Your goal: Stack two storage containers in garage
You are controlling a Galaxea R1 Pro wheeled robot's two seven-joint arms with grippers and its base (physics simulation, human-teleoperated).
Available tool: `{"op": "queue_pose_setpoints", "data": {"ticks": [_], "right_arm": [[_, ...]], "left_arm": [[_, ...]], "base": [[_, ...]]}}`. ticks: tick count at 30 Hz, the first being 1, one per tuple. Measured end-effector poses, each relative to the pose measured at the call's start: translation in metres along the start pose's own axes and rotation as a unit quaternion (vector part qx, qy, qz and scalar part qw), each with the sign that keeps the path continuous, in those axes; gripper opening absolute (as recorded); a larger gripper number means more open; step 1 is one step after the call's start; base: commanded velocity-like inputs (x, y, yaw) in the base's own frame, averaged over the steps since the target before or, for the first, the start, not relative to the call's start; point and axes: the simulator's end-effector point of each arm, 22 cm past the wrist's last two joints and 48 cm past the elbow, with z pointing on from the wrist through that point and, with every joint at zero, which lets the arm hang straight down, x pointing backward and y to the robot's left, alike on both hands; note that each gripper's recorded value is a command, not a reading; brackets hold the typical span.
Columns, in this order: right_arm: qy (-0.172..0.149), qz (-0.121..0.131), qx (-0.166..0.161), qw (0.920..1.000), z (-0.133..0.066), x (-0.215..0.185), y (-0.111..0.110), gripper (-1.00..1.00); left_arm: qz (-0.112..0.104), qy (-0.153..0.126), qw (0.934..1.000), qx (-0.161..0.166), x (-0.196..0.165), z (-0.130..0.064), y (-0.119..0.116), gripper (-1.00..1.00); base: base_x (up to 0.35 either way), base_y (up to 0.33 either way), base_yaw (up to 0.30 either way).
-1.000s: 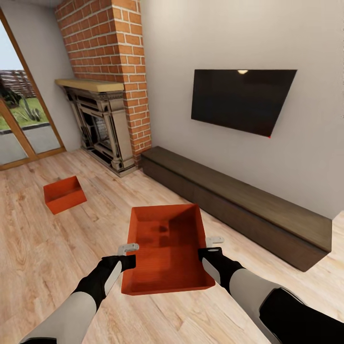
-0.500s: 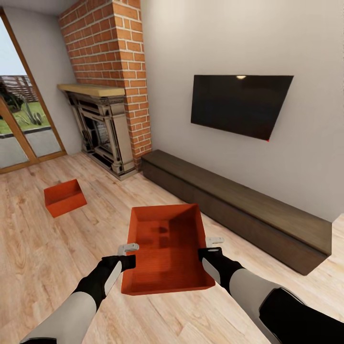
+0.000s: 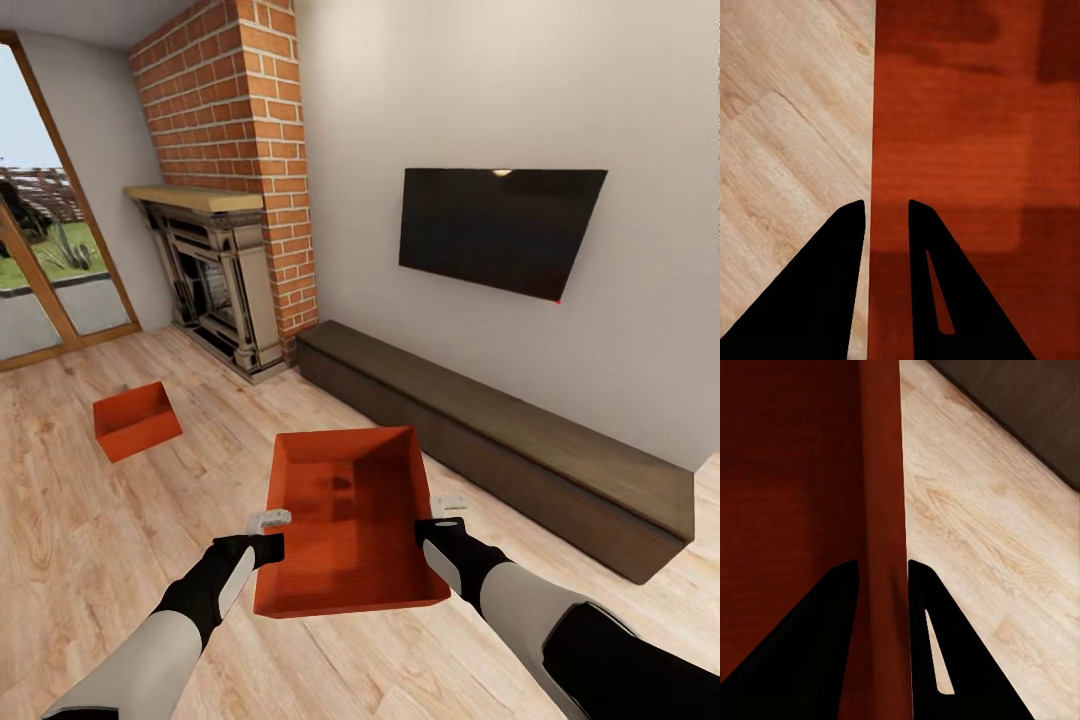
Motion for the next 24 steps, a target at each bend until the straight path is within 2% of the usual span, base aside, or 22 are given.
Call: {"op": "queue_pose_setpoints", "data": {"ticks": [24], "right_arm": [[-0.019,0.002,0.002,0.9998,-0.014,-0.019,-0.003,-1.00]], "left_arm": [[0.001,-0.019,0.9998,0.002,-0.017,-0.014,-0.003,-1.00]], "base": [[0.000,0.000,0.000]]}}
